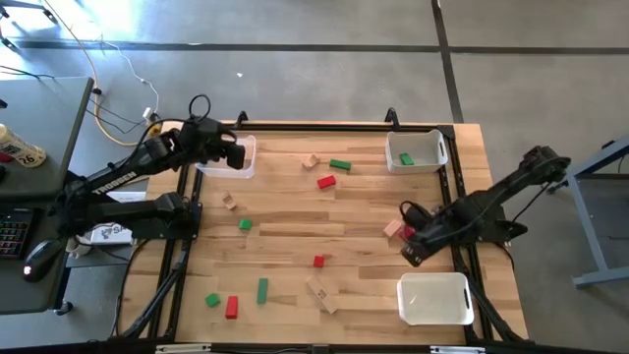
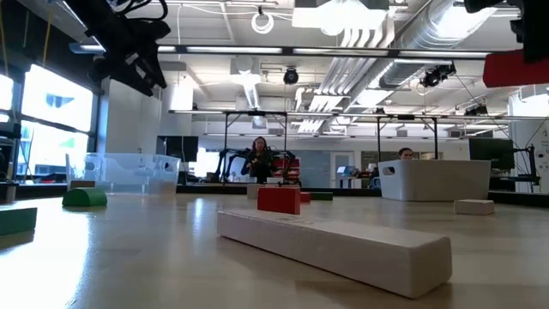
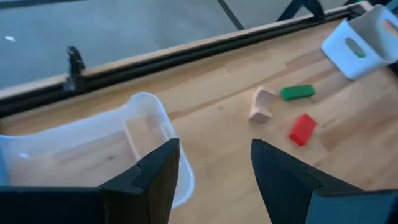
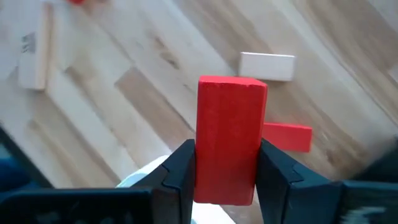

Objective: Sort & place blocks by color
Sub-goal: Put the red block into the white bin

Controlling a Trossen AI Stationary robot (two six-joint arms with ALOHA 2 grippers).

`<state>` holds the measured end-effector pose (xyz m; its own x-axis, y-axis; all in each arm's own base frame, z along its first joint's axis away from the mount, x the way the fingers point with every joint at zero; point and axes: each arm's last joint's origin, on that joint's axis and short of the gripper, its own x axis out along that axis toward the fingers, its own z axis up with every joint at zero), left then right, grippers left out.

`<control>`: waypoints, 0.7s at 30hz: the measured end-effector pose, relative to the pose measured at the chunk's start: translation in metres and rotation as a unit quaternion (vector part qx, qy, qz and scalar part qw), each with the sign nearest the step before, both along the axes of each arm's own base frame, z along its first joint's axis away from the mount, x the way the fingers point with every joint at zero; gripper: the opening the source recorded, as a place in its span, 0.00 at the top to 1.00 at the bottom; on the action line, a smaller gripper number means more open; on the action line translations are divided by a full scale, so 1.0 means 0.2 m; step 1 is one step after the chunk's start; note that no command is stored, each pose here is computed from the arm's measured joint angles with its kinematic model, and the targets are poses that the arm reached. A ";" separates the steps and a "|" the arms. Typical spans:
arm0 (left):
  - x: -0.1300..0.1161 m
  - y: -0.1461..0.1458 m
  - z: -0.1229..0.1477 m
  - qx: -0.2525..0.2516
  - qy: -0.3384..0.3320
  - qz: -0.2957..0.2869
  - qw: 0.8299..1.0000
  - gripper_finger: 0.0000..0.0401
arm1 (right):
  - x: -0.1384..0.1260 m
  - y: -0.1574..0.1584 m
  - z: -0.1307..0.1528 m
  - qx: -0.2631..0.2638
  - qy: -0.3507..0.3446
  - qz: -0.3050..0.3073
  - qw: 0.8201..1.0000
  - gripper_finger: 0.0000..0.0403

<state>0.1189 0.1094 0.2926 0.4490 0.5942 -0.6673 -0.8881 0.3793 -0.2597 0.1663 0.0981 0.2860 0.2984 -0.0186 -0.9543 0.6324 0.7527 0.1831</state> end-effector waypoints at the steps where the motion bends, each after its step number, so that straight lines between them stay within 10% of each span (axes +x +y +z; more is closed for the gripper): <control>1: 0.01 -0.01 0.00 -0.005 -0.006 -0.003 1.000 0.54 | 0.00 0.01 0.00 0.003 -0.006 0.009 1.000 0.75; 21: 0.18 -0.35 -0.01 -0.166 -0.101 -0.080 0.978 0.54 | -0.13 0.45 -0.12 0.042 0.002 0.127 0.991 0.75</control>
